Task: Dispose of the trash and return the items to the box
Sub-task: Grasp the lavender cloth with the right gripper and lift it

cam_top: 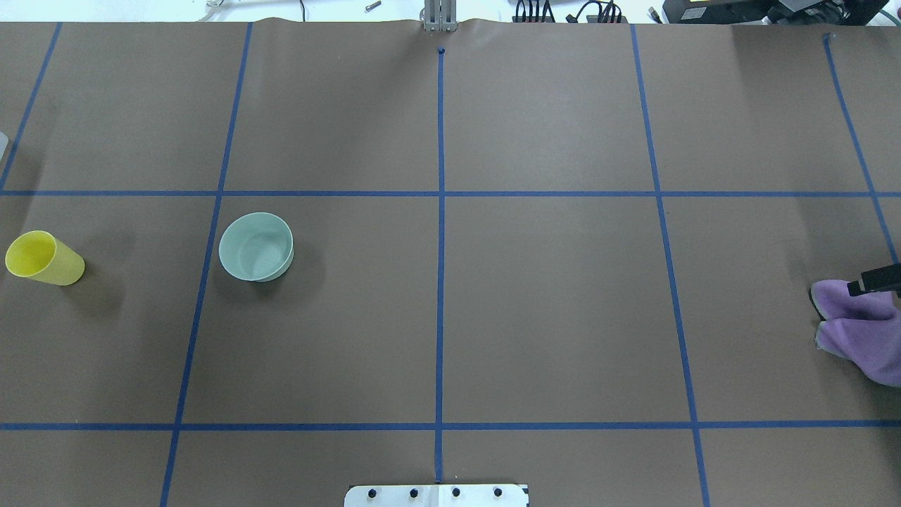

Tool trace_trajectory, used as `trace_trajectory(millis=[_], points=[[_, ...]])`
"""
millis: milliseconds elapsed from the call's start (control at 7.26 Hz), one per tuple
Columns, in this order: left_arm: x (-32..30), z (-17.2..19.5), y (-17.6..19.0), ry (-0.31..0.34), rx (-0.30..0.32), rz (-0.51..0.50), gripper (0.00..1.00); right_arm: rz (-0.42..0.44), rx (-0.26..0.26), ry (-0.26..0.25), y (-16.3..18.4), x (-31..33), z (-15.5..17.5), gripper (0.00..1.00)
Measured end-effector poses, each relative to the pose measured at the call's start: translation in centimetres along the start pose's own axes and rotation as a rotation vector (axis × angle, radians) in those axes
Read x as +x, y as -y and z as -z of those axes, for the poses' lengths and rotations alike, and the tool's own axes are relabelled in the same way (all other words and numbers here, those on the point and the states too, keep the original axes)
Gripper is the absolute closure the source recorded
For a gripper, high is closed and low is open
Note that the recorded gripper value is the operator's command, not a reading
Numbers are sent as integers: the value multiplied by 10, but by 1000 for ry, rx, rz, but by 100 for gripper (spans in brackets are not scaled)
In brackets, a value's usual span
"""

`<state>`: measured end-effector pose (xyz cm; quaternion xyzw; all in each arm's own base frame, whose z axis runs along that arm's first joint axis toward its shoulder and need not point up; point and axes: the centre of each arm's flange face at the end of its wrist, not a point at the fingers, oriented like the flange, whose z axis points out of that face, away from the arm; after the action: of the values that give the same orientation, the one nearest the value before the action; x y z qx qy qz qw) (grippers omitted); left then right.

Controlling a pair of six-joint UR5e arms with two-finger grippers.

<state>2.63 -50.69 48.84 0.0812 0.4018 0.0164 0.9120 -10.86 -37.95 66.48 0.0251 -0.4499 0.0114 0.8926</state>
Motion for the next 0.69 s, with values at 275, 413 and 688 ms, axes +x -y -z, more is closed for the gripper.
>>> trace_trajectory(millis=[275, 413, 688], points=[[-1, 0, -2, -1, 3, 15, 2, 3, -23, -9, -16, 3, -3, 100], [-2, -1, -4, -1, 2, 19, 2, 2, -28, -15, -19, 5, -5, 100], [-4, -4, -4, 0, -3, 23, 2, 6, -28, -15, -20, 5, -5, 100]])
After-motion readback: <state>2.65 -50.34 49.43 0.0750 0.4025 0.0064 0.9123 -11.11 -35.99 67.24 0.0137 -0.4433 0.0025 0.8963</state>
